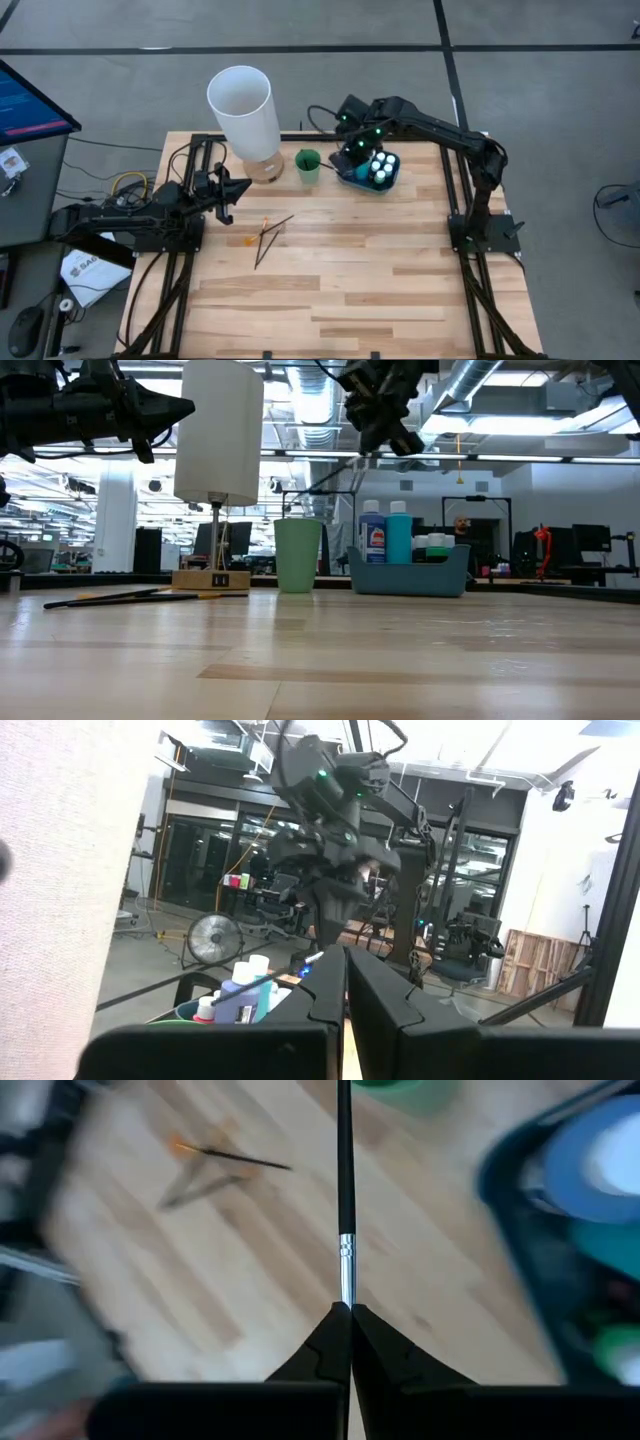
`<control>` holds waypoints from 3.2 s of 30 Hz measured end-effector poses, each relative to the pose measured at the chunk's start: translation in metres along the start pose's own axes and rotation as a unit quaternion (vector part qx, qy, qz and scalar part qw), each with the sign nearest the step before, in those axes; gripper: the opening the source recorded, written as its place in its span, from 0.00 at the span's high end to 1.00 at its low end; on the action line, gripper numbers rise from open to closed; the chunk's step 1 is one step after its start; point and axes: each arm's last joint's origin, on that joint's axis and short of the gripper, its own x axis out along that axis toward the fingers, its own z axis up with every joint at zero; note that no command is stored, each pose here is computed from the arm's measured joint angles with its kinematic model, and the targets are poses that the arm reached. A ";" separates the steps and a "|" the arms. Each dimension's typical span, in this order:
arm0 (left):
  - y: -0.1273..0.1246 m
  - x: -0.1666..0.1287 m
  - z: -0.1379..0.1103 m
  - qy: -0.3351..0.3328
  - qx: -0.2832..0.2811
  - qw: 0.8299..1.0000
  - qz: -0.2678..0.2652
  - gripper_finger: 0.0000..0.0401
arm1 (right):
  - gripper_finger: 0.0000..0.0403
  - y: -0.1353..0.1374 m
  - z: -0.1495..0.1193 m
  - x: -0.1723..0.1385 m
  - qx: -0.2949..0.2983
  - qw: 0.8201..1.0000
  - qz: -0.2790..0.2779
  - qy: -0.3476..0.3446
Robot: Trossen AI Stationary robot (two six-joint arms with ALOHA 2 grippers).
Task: Pick & Place Paint Supplies
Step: Put the right silver paint brush into the green cup
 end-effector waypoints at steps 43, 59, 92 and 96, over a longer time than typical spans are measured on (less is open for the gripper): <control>0.000 0.000 0.000 0.000 0.000 1.000 0.000 0.99 | 1.00 -0.015 0.032 0.039 0.214 0.975 0.059 0.020; 0.000 0.000 0.000 0.000 0.000 1.000 0.000 0.99 | 1.00 -0.020 0.041 0.027 0.209 0.975 0.070 0.000; 0.000 0.000 0.000 0.000 0.000 1.000 0.000 0.99 | 1.00 -0.027 0.043 0.042 0.209 0.977 0.028 0.008; 0.000 0.000 0.000 0.000 0.000 1.000 0.000 0.99 | 1.00 -0.028 0.047 0.065 0.203 0.977 0.043 0.039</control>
